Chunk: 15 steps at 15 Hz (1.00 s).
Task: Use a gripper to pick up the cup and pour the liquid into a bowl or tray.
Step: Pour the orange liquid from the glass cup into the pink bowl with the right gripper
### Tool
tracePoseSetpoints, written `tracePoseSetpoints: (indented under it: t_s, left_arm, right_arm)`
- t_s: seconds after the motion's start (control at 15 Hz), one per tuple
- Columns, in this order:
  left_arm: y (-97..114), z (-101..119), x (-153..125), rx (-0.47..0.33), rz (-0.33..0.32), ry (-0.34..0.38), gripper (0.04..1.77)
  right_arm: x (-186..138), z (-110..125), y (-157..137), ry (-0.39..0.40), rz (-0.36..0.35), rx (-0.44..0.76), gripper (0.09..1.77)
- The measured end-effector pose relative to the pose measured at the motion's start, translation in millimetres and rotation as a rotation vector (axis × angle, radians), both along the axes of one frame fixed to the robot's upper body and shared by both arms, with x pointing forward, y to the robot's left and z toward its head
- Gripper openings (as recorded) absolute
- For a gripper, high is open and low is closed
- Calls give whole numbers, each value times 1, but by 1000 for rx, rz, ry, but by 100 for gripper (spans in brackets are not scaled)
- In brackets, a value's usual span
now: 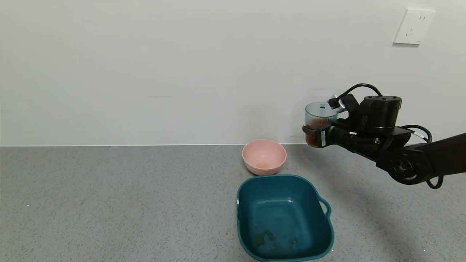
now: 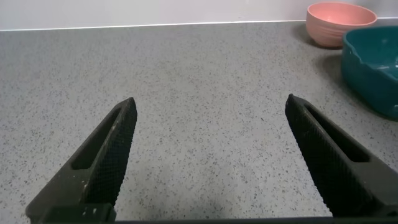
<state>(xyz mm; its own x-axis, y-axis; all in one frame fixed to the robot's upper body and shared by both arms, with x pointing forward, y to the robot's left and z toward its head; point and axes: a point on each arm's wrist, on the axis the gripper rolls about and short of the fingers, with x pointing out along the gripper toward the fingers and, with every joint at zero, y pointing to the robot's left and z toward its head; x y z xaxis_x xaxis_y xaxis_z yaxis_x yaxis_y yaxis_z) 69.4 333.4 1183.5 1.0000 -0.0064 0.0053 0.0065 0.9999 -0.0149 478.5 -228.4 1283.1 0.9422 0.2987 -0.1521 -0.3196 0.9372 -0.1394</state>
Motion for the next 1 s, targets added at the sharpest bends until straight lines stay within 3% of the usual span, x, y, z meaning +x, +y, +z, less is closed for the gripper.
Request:
tracePoseSetpoints:
  t_s: [0.33, 0.67, 1.0]
  left_arm:
    - [0, 0, 0, 0, 0, 0, 172]
    - [0, 0, 0, 0, 0, 0, 172]
    - [0, 0, 0, 0, 0, 0, 172]
  right_arm:
    - [5, 3, 9, -13, 32, -87, 135]
    - [8, 5, 21, 37, 54, -167, 135]
    - [16, 5, 37, 6, 66, -226, 135]
